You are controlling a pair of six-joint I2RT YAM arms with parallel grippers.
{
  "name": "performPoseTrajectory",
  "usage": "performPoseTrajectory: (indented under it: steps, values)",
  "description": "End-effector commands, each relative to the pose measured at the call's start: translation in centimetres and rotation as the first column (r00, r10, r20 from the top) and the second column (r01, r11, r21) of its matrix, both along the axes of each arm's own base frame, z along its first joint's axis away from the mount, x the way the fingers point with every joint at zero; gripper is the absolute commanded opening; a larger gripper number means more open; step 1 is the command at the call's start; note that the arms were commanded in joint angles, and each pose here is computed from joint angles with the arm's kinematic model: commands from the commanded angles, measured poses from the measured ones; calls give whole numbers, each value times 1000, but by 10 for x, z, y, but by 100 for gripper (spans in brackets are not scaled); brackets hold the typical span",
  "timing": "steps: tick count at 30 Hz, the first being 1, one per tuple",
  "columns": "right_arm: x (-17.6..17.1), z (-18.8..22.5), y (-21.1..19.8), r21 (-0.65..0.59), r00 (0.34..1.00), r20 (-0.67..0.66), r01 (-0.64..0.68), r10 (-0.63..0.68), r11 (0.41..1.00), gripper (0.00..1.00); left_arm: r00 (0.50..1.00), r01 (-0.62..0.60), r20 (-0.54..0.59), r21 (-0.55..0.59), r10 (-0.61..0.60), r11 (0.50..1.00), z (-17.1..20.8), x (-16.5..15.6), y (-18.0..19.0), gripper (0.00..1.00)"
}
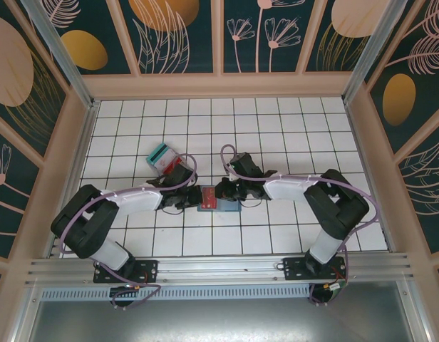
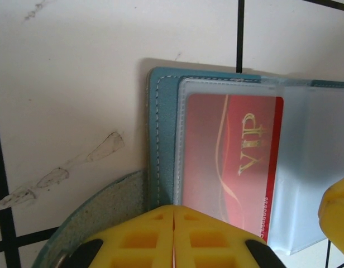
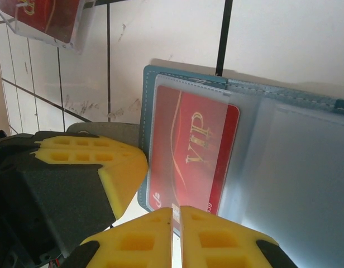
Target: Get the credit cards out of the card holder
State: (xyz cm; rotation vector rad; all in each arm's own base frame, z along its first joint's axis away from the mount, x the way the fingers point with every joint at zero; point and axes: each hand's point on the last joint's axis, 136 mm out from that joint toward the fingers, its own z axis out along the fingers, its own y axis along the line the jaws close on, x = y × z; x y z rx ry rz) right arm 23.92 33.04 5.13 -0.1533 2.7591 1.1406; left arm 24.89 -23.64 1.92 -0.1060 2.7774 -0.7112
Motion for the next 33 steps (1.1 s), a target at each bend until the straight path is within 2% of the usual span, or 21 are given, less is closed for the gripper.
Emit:
performPoseTrajectory:
  steps: [1,19,33]
  values:
    - [-1,-5,4,-19,999,-38,-3,2,1000,13,1000,-4,6,7,4,1000,-3,-1,4,10]
    - [-7,-33,-7,-104,994,-108,13,-24,994,16,999,-13,-30,0,13,1000,-13,-8,5,9]
    - [-8,-32,4,-47,994,-112,-22,16,999,17,999,-2,-40,-24,1,1000,-12,-8,0,10]
